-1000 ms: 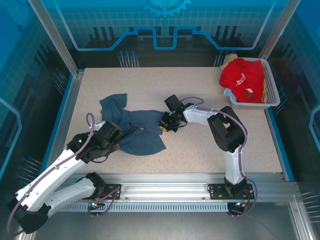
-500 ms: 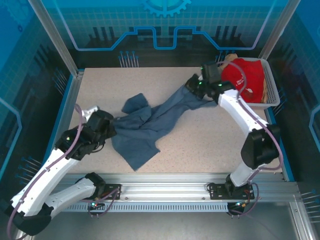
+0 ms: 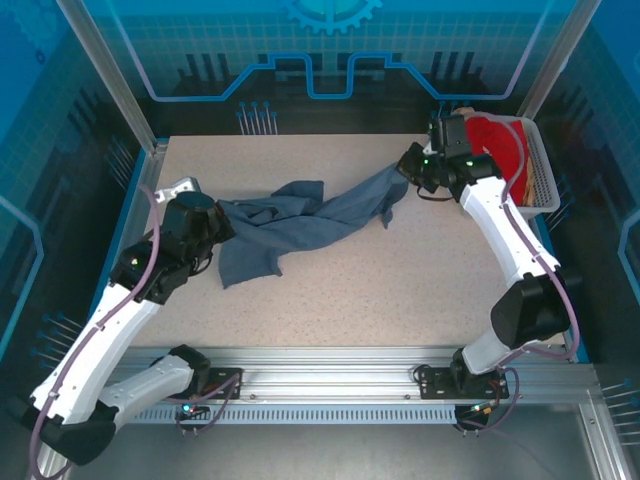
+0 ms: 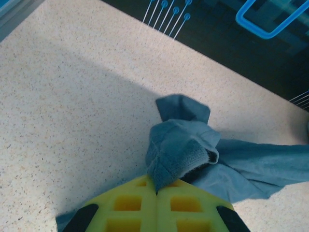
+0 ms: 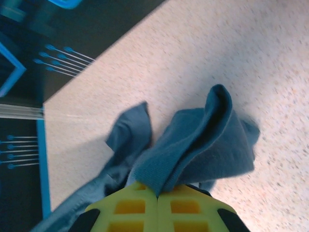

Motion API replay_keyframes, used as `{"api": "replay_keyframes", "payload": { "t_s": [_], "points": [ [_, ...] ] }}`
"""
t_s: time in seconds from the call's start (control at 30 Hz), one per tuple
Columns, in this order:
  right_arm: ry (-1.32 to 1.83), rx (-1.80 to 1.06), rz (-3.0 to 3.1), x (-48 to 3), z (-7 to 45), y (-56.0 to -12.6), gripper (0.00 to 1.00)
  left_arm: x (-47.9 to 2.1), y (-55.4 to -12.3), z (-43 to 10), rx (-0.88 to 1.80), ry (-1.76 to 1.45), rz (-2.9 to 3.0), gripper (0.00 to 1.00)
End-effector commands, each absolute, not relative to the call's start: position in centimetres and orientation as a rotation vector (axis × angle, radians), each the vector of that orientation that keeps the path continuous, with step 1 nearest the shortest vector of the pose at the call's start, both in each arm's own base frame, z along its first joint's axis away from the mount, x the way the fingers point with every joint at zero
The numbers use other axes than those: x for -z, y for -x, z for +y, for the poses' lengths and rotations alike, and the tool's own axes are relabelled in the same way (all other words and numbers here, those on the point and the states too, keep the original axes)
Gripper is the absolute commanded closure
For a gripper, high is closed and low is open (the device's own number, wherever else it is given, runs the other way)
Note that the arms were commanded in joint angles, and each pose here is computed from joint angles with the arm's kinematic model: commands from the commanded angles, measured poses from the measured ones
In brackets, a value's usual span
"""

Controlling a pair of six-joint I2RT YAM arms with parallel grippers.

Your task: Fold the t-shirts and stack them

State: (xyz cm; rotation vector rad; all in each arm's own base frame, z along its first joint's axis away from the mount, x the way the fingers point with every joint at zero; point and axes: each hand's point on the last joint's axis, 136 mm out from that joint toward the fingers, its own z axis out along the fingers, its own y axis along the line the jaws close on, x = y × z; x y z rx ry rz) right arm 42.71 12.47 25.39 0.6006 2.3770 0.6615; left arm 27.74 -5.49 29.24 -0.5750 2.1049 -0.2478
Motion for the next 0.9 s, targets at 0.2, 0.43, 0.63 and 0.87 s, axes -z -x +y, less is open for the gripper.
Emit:
{"api": "replay_keyframes", "payload": {
  "t_s": [0.2,0.43,0.63,0.87],
  "points": [
    [-0.634,-0.578,2.648,-14.9,12.1,-47.7,1.0,-20.1,-28.4,-1.7,0.205,0.801,2.273,1.0],
    [-0.64,-0.459,2.646,-15.2,9.2,-49.5,0.44,-20.1,-30.5,-0.7,0.257,0.843,2.271,1.0],
    [-0.782,-0.371,2.664,-12.8,7.3,-41.1,0.47,-20.1,-30.6,-1.1,0.295,0.856,2.278,1.0],
    [-0.738,-0.427,2.737,-7.6,10.2,-39.2,0.56,-19.5,-30.6,-1.4,0.31,0.863,2.3,1.0]
  ]
}}
